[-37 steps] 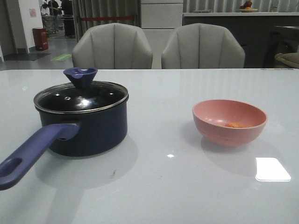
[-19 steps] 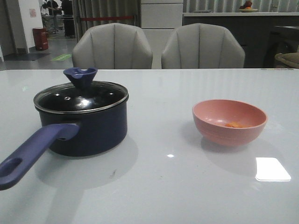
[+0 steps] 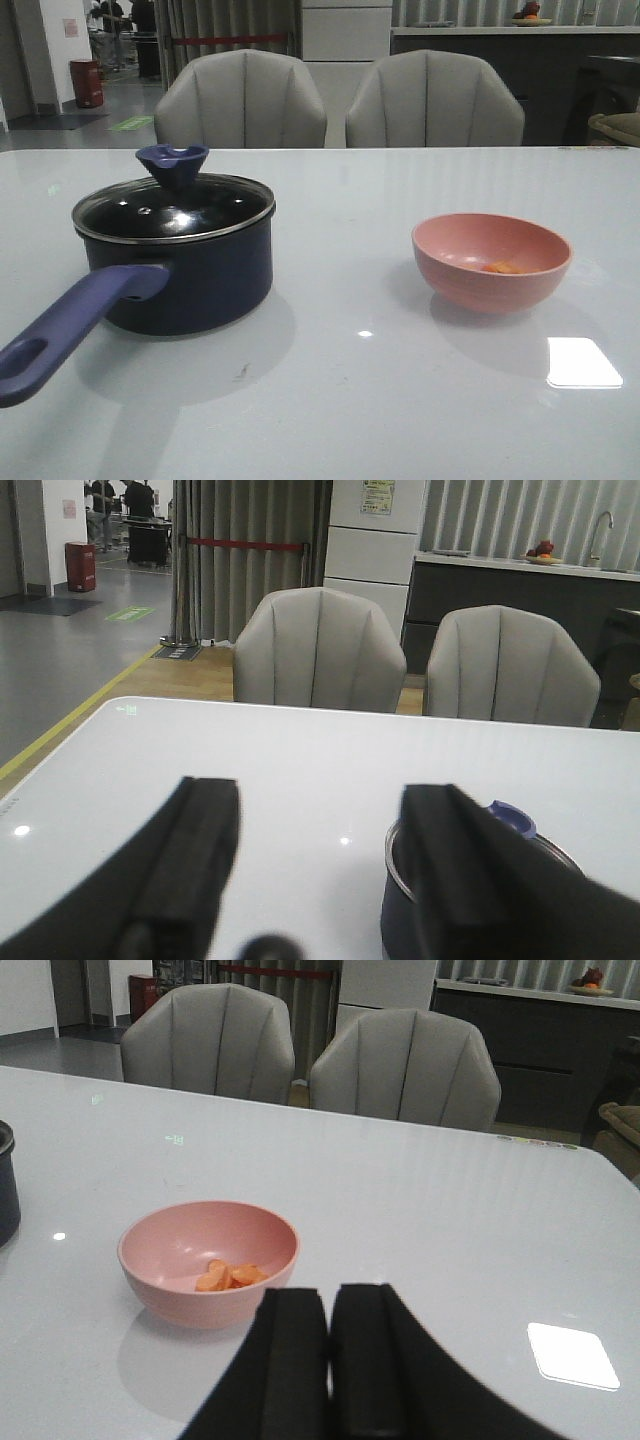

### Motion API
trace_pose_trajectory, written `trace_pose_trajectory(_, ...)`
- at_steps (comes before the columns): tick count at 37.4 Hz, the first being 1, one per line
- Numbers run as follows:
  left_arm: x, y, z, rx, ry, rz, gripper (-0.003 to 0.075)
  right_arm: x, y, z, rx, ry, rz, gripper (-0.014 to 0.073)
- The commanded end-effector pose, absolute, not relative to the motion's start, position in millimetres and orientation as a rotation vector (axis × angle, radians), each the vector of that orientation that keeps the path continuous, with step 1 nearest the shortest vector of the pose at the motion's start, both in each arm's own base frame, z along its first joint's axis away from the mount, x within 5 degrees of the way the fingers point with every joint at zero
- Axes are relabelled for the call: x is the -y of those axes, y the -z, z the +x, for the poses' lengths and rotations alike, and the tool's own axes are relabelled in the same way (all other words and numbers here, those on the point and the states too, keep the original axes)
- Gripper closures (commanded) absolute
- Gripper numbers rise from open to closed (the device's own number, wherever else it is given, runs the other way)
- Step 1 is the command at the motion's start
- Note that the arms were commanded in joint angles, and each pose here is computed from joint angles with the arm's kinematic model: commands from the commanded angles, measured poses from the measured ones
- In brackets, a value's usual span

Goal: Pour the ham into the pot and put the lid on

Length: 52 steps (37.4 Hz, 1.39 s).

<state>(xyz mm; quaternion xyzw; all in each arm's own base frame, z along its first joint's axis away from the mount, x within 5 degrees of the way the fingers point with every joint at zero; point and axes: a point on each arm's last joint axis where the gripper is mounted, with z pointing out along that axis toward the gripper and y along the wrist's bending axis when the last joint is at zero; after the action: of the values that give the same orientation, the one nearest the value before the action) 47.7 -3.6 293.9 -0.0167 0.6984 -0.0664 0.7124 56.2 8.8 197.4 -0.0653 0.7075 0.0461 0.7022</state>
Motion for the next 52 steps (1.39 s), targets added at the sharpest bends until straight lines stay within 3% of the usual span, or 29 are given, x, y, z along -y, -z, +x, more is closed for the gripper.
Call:
trace_pose_trajectory(1,3.5,-310.3,47.2,-1.463,0.162,-0.045,0.0102,-8.4,-207.5,54.0,-1.469,-0.096,-0.141,0.0418)
trace_pose_trajectory(14,2.7,-315.3,45.5,-1.446,0.126,-0.023,0.0083,-8.4,-207.5,54.0,-1.469,-0.096,-0.141,0.0418)
trace_pose_trajectory(22,2.9,-338.5,56.1,-1.599,0.108,-0.021,0.0083,-8.4,-207.5,54.0,-1.469,-0.096,-0.141,0.0418)
trace_pose_trajectory(32,7.9,-366.5,116.1,-1.806,0.131,-0.041,0.0083,-8.4,-207.5,54.0,-1.469,-0.096,-0.141,0.0418)
trace_pose_trajectory(40,23.1,-385.4,171.7,-1.895,0.262,-0.055,0.0083,-8.4,-207.5,54.0,-1.469,-0.096,-0.141,0.0418)
trace_pose_trajectory(52,97.8,-383.5,252.1,-2.064,0.392,0.200,0.0083,-8.4,-207.5,54.0,-1.469,-0.096,-0.141,0.0418)
